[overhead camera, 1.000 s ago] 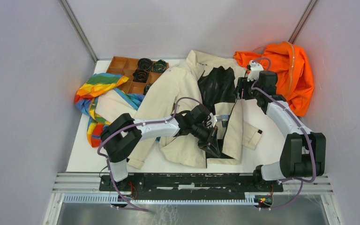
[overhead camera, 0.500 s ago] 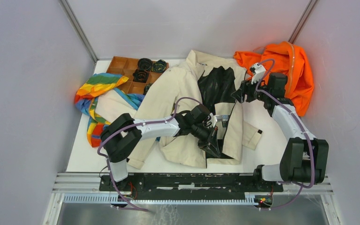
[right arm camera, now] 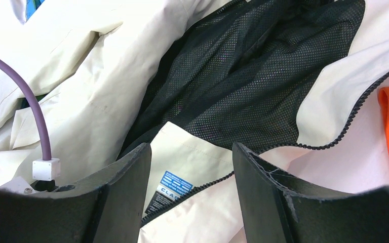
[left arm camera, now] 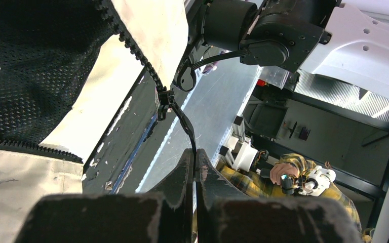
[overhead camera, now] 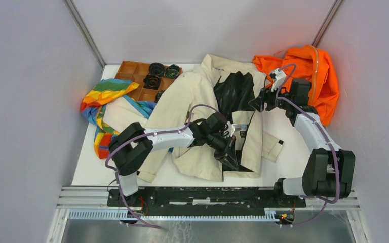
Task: Zip up the jacket
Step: Adjust the zipper on the jacket.
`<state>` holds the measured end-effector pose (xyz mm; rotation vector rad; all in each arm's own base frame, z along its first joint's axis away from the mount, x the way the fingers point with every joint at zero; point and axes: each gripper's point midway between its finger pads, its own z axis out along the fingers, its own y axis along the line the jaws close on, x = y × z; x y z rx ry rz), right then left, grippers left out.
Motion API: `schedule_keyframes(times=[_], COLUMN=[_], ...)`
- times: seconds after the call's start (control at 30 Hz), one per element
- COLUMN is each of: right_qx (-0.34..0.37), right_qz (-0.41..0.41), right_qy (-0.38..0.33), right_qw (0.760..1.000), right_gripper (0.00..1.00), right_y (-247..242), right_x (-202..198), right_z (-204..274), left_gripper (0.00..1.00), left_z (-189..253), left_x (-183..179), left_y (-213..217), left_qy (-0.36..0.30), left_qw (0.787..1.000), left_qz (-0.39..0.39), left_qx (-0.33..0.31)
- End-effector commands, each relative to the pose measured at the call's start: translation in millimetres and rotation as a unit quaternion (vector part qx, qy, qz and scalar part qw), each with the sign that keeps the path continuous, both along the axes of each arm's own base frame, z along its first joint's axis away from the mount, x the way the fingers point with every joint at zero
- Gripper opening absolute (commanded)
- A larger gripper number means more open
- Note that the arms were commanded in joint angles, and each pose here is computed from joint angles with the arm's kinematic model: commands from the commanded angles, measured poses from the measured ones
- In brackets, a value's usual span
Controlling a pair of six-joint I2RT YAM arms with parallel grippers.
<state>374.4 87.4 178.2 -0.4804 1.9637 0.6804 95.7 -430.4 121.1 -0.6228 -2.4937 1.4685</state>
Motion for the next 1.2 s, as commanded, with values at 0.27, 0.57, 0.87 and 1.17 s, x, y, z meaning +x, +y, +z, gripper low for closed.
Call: schedule_keyframes(times=[0.27, 0.57, 0.87, 1.17], right_qx=[-0.001, 0.000, 0.001, 0.005], right_qz=[0.014, 0.013, 0.015, 0.020], right_qy=[-0.039, -0.036, -0.035, -0.037], right_qw=[0.999, 0.999, 0.999, 0.999], right_gripper=[0.66, 0.66, 0.66, 0.66], right_y=[0, -1, -1, 0], right_x=[4, 4, 3, 2], right_z=[17, 16, 14, 15], left_gripper=[0.02, 0.04, 0.06, 0.50], left_z=[12, 12, 12, 26], left_x=[1, 1, 2, 7], left_y=[-8, -8, -8, -5], left_qy=[-0.014, -0.015, -0.017, -0.054], left_qw=[1.000, 1.000, 1.000, 0.998], left_qz=[-0.015, -0.018, -0.016, -0.005], left_qx=[-0.021, -0.019, -0.017, -0.023])
